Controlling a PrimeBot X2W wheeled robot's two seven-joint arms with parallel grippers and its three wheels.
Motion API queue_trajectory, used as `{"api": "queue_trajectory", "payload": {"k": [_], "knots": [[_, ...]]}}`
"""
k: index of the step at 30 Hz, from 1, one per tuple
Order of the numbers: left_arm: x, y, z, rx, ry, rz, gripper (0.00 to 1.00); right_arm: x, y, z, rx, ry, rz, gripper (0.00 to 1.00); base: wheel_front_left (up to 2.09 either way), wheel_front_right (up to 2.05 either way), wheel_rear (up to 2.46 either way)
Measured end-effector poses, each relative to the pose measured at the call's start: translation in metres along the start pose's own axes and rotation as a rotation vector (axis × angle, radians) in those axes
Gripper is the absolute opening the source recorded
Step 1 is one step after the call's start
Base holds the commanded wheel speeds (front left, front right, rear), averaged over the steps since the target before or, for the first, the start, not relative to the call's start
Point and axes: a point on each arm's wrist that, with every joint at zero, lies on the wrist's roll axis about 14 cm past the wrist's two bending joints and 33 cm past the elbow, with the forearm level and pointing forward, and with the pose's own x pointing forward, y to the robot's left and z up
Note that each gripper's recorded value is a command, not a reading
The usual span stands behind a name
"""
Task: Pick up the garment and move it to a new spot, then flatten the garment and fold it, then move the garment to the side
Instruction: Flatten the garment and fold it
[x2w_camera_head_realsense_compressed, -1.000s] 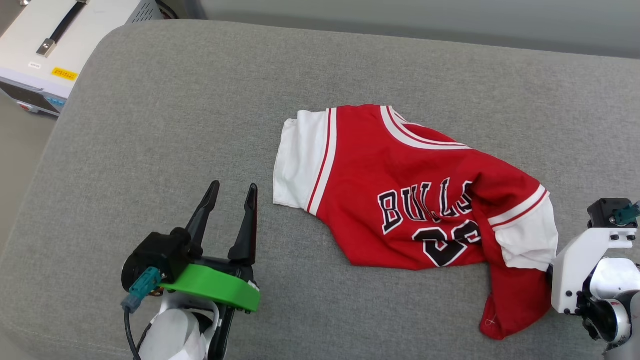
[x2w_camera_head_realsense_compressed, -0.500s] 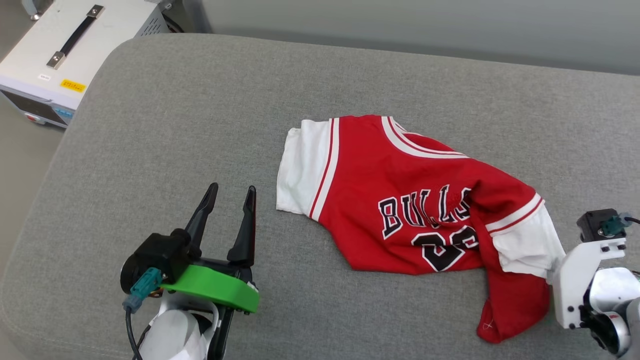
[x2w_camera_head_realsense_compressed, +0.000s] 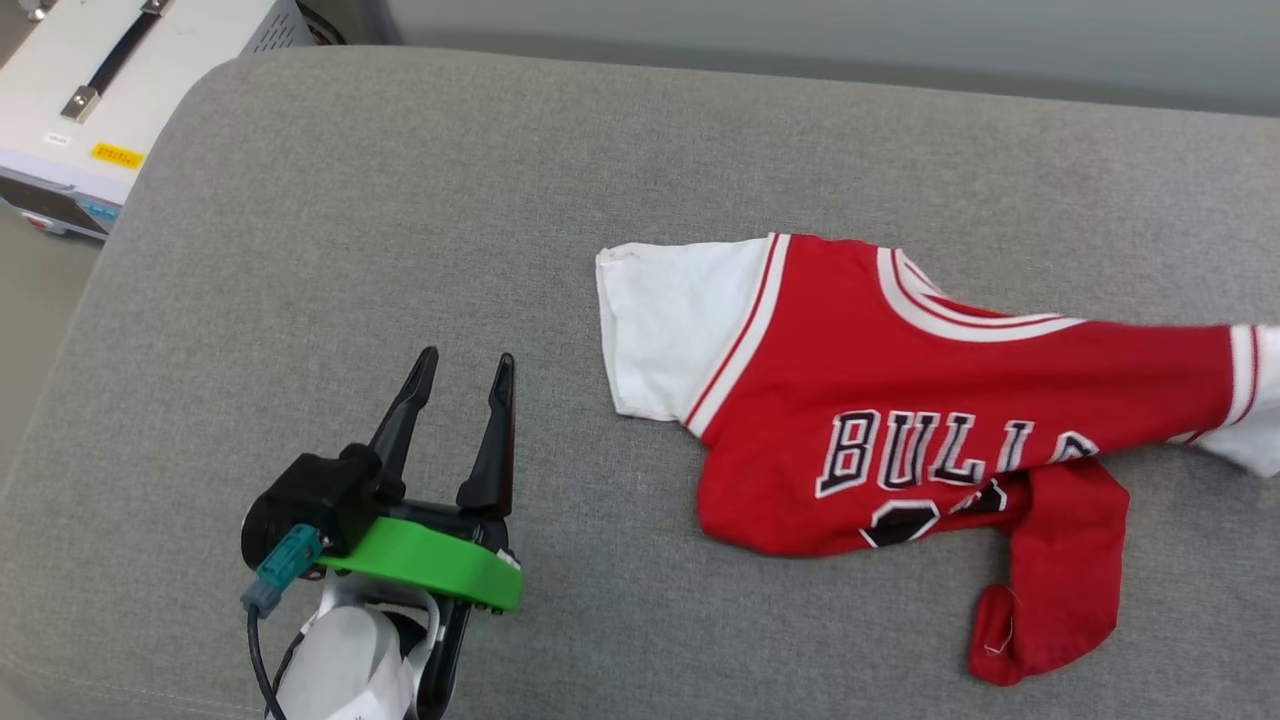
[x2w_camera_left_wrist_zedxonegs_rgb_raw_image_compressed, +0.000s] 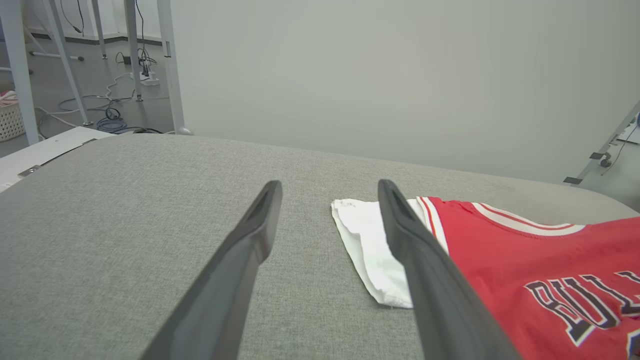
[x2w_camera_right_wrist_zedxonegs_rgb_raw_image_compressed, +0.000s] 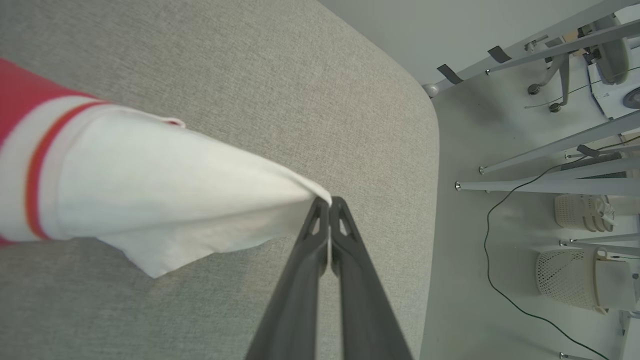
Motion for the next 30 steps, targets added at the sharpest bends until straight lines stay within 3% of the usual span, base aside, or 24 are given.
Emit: {"api": "queue_trajectory", "payload": {"k": [5,12,13,14,15,23,30], "knots": [[0.012,0.0,-0.005,-0.004,0.008,-0.006,1.0,0.025,-0.029,0.013,-0.081,-0.01,-0.054,0.0,0.0,0.0,0.0],[0.019,0.009,-0.013,0.002,0.025,0.015,1.0,0.069,-0.015,0.0,-0.073,0.064,-0.005,0.0,0.0,0.0,0.0],[0.019,0.01,-0.013,0.003,0.027,0.02,1.0,0.074,-0.012,0.0,-0.07,0.067,0.0,0.23,0.0,0.0,0.0],[0.019,0.013,-0.015,0.003,0.031,0.027,1.0,0.08,-0.009,0.0,-0.065,0.066,0.007,0.68,0.0,0.0,0.0],[0.019,0.015,-0.016,0.004,0.035,0.033,1.0,0.085,-0.004,-0.001,-0.061,0.07,0.015,1.0,0.0,0.0,0.0],[0.015,0.023,-0.014,0.01,0.034,0.06,1.0,0.1,0.013,-0.004,-0.015,0.063,0.03,1.0,0.0,0.0,0.0],[0.014,0.018,0.003,0.006,-0.01,0.046,1.0,0.076,0.005,0.031,0.058,-0.129,0.007,1.0,0.0,0.0,0.0]]}}
